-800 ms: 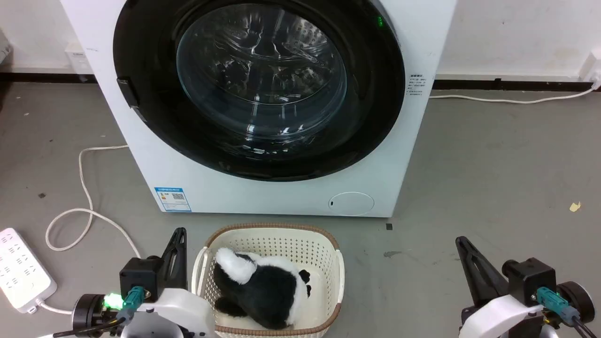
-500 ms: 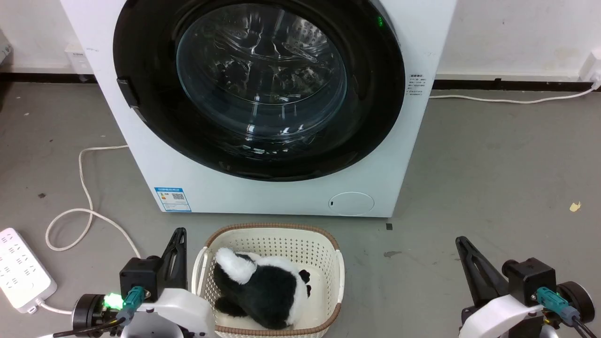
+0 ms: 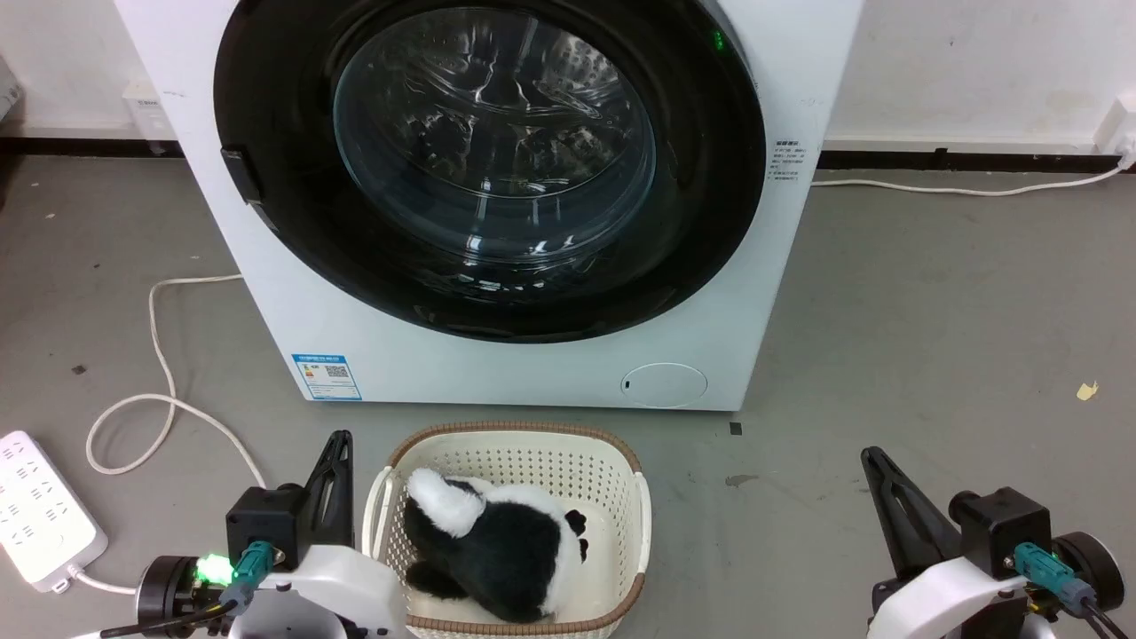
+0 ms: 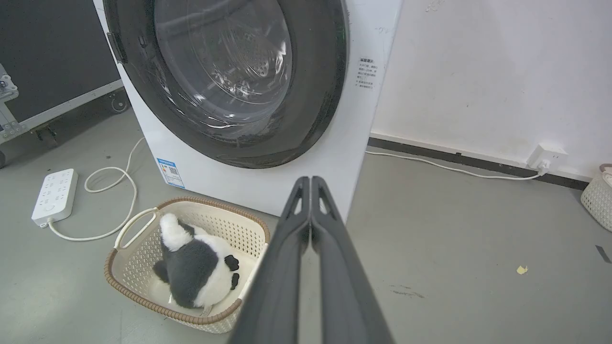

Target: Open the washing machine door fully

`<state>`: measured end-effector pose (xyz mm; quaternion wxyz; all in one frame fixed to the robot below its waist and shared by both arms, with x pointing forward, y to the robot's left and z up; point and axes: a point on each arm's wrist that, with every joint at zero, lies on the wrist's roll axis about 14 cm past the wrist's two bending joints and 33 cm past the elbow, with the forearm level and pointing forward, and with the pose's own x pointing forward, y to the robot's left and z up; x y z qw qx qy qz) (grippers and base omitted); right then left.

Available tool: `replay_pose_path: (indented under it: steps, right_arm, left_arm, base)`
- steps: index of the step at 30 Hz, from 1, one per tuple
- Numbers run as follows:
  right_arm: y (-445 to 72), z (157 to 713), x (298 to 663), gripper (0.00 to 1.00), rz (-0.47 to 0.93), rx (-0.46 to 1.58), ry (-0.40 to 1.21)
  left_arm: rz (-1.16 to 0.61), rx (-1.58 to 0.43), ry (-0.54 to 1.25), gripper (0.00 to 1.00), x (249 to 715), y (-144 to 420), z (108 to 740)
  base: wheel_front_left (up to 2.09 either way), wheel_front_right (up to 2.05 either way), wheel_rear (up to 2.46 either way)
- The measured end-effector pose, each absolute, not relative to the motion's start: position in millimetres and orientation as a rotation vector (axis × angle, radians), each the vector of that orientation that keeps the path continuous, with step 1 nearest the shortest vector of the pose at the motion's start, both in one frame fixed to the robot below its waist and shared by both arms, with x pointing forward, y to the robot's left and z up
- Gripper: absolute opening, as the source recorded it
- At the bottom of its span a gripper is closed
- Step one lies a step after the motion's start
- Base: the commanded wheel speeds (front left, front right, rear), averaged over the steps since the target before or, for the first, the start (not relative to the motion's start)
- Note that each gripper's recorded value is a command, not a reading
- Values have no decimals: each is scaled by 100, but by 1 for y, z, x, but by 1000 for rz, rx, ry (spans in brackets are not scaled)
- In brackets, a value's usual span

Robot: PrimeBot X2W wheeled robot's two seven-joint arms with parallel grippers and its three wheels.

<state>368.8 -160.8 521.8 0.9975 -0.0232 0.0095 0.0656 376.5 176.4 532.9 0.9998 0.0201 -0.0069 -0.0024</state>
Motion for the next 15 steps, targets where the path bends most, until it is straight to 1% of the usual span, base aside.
replay_pose_path:
  steps: [15]
  right_arm:
    - [-161,522,369,0,131,-46,19]
  left_arm:
    - [-5,40,-14,0,376,176,533]
  base:
    - [0,0,0]
